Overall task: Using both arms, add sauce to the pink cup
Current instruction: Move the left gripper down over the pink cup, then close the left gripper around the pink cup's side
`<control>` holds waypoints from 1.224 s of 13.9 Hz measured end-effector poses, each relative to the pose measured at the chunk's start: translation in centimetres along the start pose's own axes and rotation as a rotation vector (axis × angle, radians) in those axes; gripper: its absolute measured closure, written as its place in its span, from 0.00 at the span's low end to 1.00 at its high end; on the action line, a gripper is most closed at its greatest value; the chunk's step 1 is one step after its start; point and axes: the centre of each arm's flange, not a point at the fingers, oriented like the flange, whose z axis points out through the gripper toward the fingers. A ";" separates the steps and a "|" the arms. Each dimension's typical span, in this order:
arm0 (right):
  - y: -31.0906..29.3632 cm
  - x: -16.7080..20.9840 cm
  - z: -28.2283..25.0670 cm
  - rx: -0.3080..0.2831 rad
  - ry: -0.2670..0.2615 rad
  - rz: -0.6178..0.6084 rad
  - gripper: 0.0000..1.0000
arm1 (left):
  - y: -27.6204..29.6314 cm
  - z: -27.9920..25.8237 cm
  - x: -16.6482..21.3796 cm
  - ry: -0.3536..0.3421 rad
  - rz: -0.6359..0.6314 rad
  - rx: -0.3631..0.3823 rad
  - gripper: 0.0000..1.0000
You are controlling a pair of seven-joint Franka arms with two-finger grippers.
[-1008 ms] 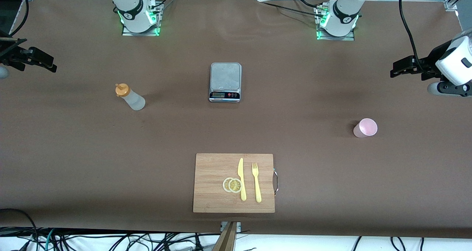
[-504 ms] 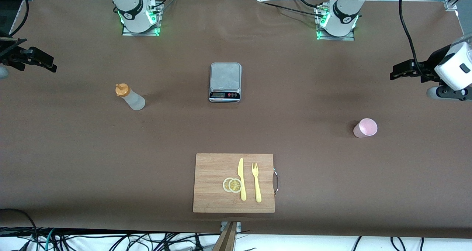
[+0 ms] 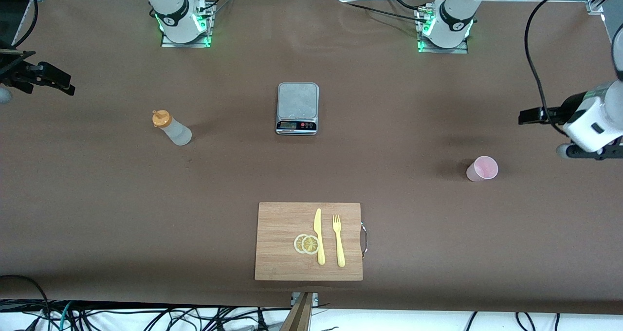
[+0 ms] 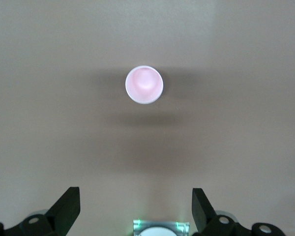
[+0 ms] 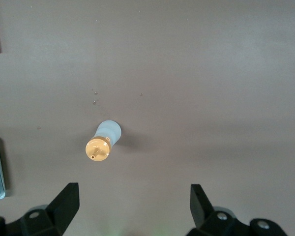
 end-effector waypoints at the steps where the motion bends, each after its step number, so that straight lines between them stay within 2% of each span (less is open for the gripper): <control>1: 0.0 0.0 0.0 0.000 0.000 0.000 0.00 | -0.4 1.8 1.0 0.012 0.004 0.004 0.00; 6: 0.0 0.0 0.0 0.000 0.000 0.000 0.00 | -2.4 10.5 3.8 0.077 0.071 0.012 0.00; 8: 0.0 0.0 0.0 0.000 0.000 0.000 0.00 | -3.2 13.5 4.4 0.080 0.073 0.011 0.00; 17: 0.0 0.0 0.0 0.000 0.000 0.000 0.00 | -4.9 20.6 7.2 0.120 0.112 0.014 0.01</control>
